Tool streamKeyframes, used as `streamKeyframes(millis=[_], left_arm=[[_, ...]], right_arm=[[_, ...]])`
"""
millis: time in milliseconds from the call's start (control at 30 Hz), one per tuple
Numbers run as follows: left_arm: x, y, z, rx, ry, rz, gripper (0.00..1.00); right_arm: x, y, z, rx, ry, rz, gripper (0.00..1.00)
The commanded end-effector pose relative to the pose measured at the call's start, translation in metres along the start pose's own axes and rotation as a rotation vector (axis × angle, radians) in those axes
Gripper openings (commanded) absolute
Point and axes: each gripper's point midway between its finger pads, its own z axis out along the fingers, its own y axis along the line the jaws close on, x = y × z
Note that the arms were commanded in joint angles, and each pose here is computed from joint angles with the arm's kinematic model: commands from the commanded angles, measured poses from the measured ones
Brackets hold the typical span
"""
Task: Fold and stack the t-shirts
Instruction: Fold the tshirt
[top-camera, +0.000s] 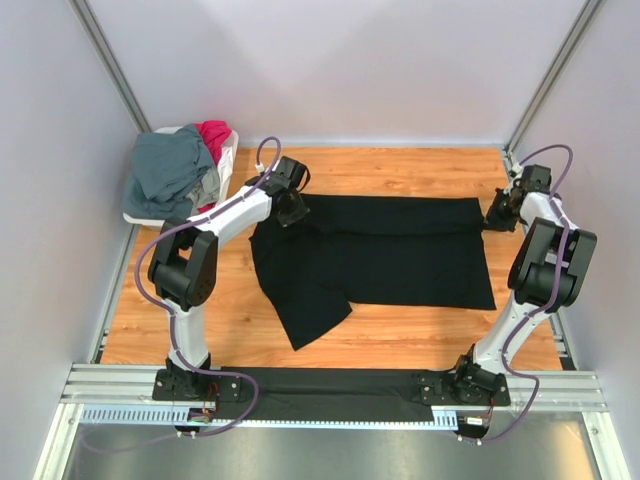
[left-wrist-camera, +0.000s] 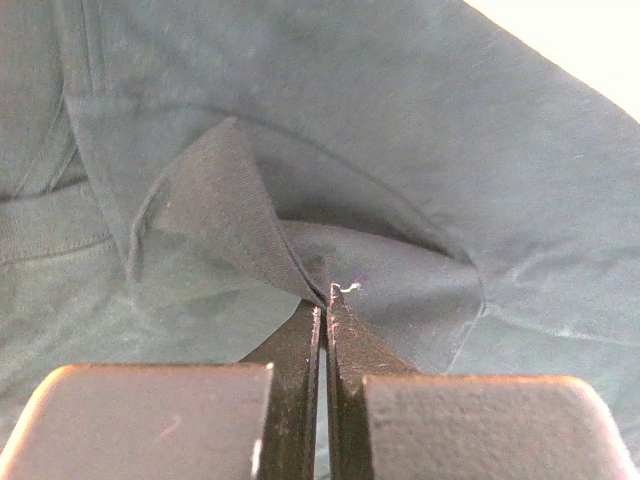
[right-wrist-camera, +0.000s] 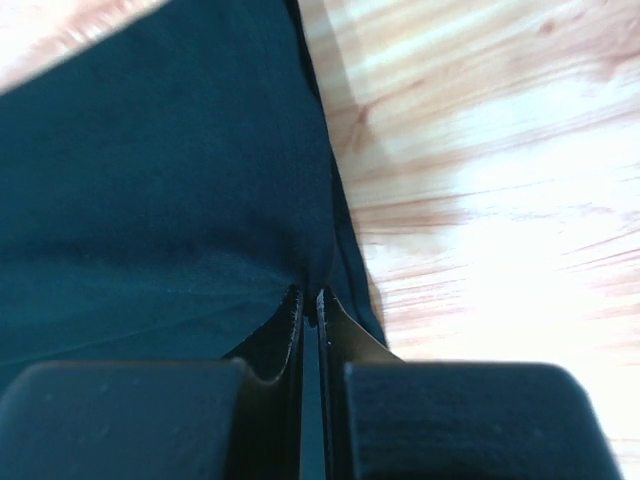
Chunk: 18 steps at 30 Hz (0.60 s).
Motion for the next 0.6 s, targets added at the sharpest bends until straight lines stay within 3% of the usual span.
streamKeyframes(millis=[0,467,567], left_arm=[[-0.031,-0.017,-0.033,0.057,-0.082,0.025,0.00],[-0.035,0.006,-0.047,0.014,-0.117,0.031,0.00],[-0.028,0.014,-0.042,0.001,-0.101,0.035,0.00]], right_arm=[[-0.017,0.007,-0.021,0.006,-0.015,0.022,0.02],[0.011,0.013,-0.018,-0.025,0.150,0.116,0.03],[0.017,0.011,-0.019,-0.006,0.157,0.127,0.10]])
